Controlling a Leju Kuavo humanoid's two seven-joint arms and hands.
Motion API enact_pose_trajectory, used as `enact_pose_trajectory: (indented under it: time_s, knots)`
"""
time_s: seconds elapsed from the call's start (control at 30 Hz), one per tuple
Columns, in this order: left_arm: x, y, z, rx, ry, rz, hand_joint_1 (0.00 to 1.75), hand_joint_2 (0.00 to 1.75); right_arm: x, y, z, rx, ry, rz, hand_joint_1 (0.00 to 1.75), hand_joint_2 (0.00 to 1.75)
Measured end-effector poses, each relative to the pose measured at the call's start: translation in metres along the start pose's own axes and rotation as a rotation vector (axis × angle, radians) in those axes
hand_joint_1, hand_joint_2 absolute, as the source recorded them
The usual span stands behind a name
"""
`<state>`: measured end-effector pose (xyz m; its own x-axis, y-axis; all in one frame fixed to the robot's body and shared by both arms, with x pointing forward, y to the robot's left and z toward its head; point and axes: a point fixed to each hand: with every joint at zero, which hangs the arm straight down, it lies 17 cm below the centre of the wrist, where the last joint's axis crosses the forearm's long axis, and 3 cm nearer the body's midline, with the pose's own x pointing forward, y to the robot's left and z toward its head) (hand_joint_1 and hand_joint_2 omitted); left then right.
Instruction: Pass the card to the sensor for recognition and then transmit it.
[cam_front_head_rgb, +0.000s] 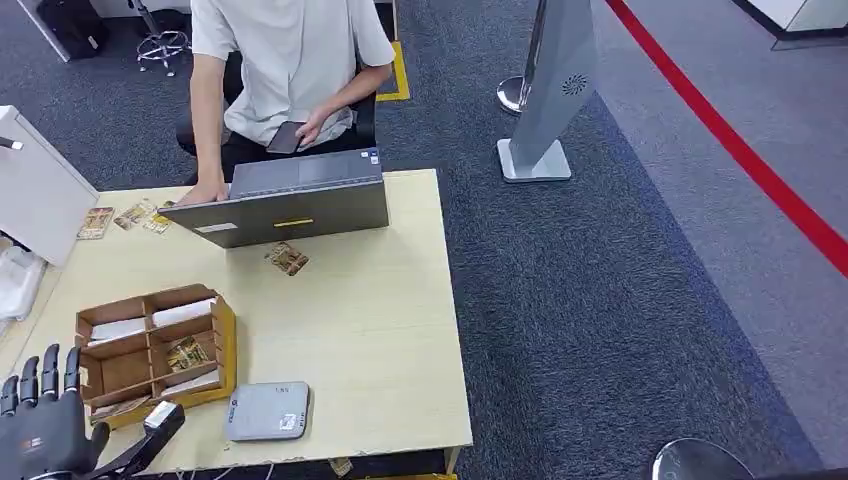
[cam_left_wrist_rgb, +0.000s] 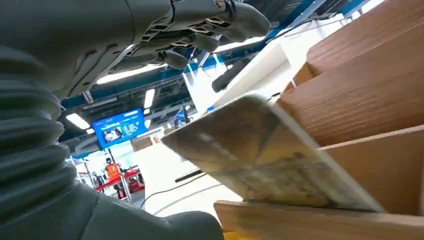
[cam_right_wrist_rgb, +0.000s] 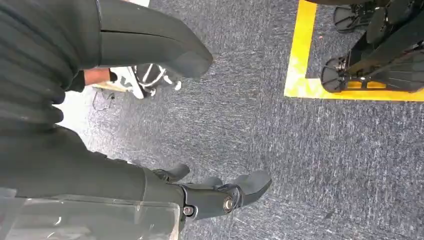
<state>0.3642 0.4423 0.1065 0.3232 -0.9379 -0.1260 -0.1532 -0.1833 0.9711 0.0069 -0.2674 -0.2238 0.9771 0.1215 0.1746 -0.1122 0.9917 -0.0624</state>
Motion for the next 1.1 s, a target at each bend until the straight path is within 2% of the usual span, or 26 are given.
enact_pose_trajectory:
  time_s: [0.53,0.93,0.97,1.1]
  knots:
    - [0.041,0.005,-0.004,0.004,-0.067,0.036,0.00,1.75,0.001,0.001,0.000,-0.001,-0.005,-0.010,0.00,1.75]
    - [0.045,0.006,-0.003,0.005,-0.072,0.038,0.00,1.75,0.001,0.003,0.000,0.004,-0.001,-0.007,0.00,1.75]
    - [0.045,0.006,-0.003,0.005,-0.072,0.038,1.75,1.75,0.000,0.003,0.000,0.004,-0.001,-0.007,0.00,1.75]
    - [0.045,0.004,-0.003,-0.005,-0.073,0.035,1.75,1.75,0.000,0.003,0.001,0.005,0.001,-0.005,0.00,1.75]
